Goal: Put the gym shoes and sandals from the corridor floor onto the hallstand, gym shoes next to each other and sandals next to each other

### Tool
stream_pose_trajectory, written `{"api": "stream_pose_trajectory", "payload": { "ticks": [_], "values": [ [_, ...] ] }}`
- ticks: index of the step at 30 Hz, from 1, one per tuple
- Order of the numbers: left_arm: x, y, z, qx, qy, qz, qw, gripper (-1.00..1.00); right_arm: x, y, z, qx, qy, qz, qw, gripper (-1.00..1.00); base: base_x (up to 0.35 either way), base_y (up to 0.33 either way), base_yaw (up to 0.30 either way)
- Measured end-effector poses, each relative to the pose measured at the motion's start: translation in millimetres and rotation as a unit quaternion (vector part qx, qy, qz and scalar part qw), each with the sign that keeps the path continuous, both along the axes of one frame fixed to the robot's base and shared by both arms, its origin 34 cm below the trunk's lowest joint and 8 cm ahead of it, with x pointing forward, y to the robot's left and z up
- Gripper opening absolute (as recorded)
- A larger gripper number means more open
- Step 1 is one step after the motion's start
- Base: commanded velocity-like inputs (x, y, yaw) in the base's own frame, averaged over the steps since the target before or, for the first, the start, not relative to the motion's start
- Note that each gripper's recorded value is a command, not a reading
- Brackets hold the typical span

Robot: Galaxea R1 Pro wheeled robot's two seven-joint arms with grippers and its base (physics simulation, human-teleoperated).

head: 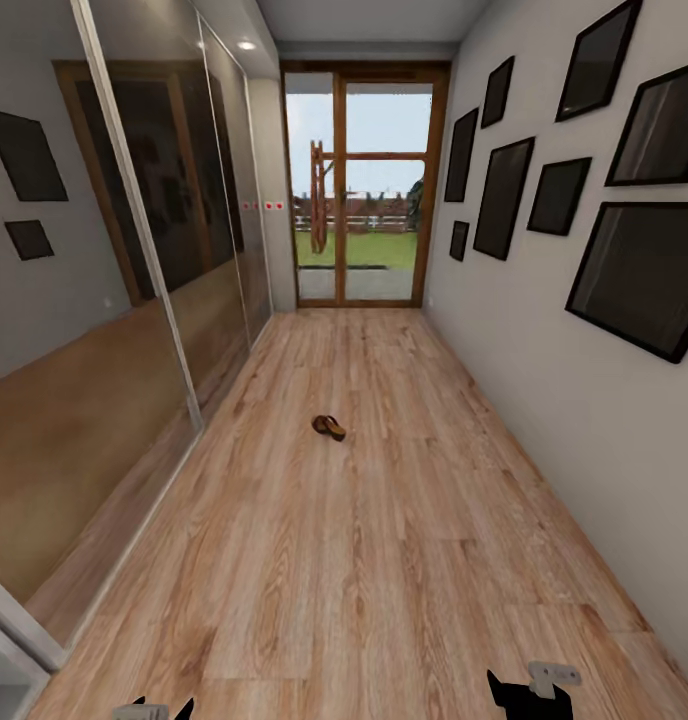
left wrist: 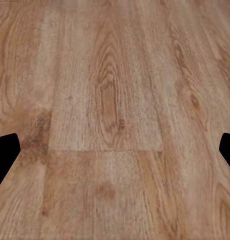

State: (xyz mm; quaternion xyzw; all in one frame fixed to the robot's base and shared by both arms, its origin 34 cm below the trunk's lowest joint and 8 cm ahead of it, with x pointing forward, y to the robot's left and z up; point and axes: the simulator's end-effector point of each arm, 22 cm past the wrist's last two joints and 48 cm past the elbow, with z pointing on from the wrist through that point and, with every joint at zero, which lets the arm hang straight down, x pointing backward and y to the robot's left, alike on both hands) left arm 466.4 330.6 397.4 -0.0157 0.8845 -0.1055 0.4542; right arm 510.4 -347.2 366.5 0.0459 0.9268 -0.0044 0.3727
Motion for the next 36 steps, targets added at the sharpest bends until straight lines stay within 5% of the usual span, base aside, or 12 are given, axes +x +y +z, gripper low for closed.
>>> {"api": "stream_pose_trajectory", "payload": {
  "ticks": [12,36],
  "values": [
    [0.0,0.0,0.0,0.0,0.0,0.0,1.0,1.0,0.0,-0.4,0.0,0.0,0.0,0.0,1.0,1.0,0.305,-0.15,0.15],
    [0.3,0.5,0.4,0.0,-0.001,0.001,1.0,1.0,-0.2,-1.3,0.1,-0.001,0.0,0.0,1.0,1.0,0.305,-0.15,0.008]
  ]
}}
